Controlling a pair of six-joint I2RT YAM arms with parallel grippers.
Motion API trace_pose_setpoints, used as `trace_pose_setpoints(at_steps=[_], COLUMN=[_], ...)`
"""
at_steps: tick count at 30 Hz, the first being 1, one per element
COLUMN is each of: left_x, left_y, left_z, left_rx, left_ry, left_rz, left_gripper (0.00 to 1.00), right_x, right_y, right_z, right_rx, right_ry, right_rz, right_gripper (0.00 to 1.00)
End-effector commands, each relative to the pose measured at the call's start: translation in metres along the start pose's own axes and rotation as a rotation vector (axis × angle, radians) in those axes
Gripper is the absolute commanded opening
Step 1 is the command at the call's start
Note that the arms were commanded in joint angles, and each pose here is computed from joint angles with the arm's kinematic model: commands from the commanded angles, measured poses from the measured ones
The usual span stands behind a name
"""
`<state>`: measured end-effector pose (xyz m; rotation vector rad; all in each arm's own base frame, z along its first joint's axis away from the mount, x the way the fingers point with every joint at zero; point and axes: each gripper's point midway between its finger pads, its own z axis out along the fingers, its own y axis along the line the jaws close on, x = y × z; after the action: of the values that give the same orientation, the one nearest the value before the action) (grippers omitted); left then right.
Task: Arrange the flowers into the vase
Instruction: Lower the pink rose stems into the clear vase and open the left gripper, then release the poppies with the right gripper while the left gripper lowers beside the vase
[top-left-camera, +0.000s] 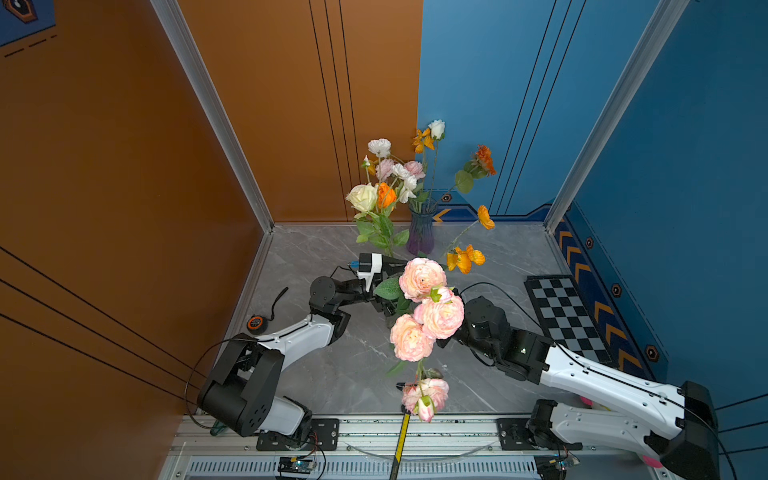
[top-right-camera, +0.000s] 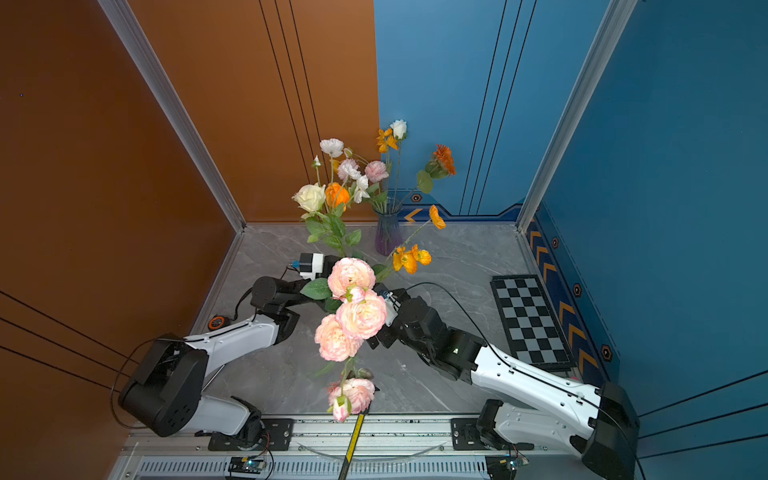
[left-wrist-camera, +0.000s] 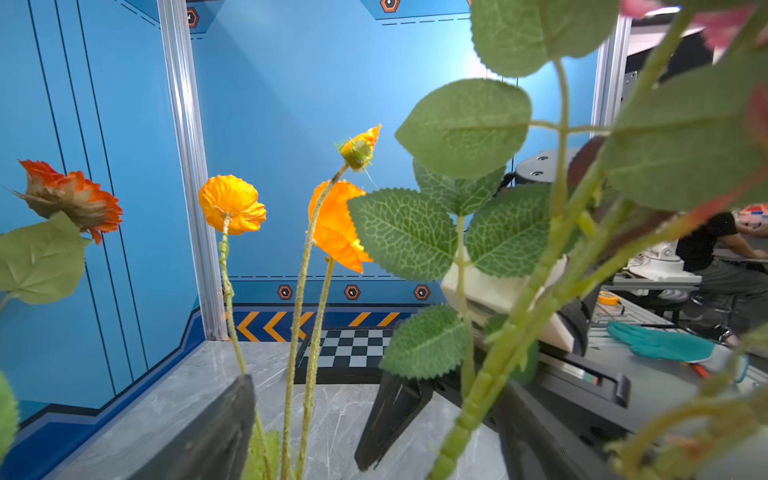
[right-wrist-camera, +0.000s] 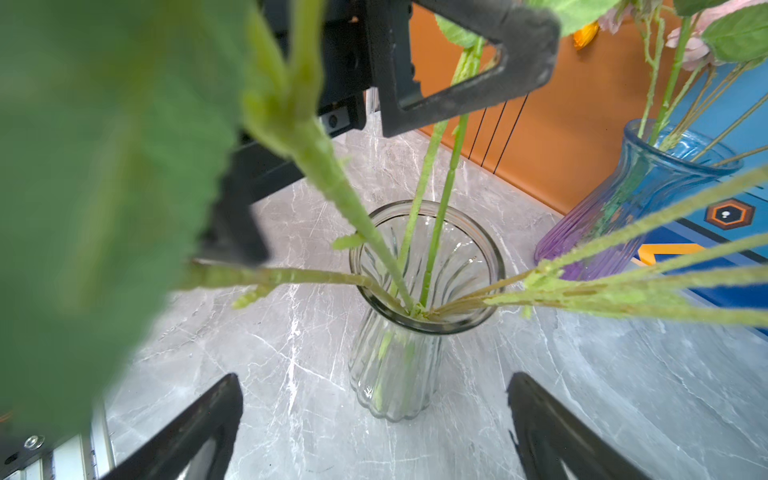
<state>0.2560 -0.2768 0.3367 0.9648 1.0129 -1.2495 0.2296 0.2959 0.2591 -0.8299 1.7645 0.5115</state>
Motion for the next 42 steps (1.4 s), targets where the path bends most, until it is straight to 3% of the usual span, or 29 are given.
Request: trace_pose_setpoints(at_steps=[1, 10, 14, 21, 30, 36, 42], left_x=[-0.005, -0.002, -0.005, -0.010, -0.021, -0.004, 0.019], left_y=[-0.003, 0.020, 0.020, 0.022, 0.039, 0.053, 0.068], left_z=[-0.015, -0.043, -0.042, -0.041, -0.058, -0.074, -0.105], left_rx=[-0.014, -0.141, -0.131, -0.124, -0.238, -0.368, -0.636], left_ry=[-0.004, -0.002, -0.003, -0.007, -0.053, -0.038, 0.072], left_rz=[0.009, 0.011, -0.006, -0.032, -0.058, -0.130, -0.127], left_gripper=[0.91, 0.92, 0.99, 0.98, 0.98, 0.98, 0.98], right_x=[-0.008, -0.005, -0.005, -0.001, 0.010, 0.017, 0.029], right_y=[-0.005, -0.014, -0.017, -0.021, -0.034, -0.042, -0.053], right_z=[-0.008, -0.015, -0.018, -0.022, -0.033, -0.048, -0.062], right_rx=[0.002, 0.020, 0.031, 0.045, 0.083, 0.114, 0.167], right_ry=[-0.030, -0.052, -0.052, -0.053, -0.054, -0.076, -0.060], right_rz=[0.005, 0.040, 0.040, 0.043, 0.064, 0.093, 0.115], right_gripper=[1.00, 1.00, 1.00, 1.00, 1.00, 1.00, 1.00])
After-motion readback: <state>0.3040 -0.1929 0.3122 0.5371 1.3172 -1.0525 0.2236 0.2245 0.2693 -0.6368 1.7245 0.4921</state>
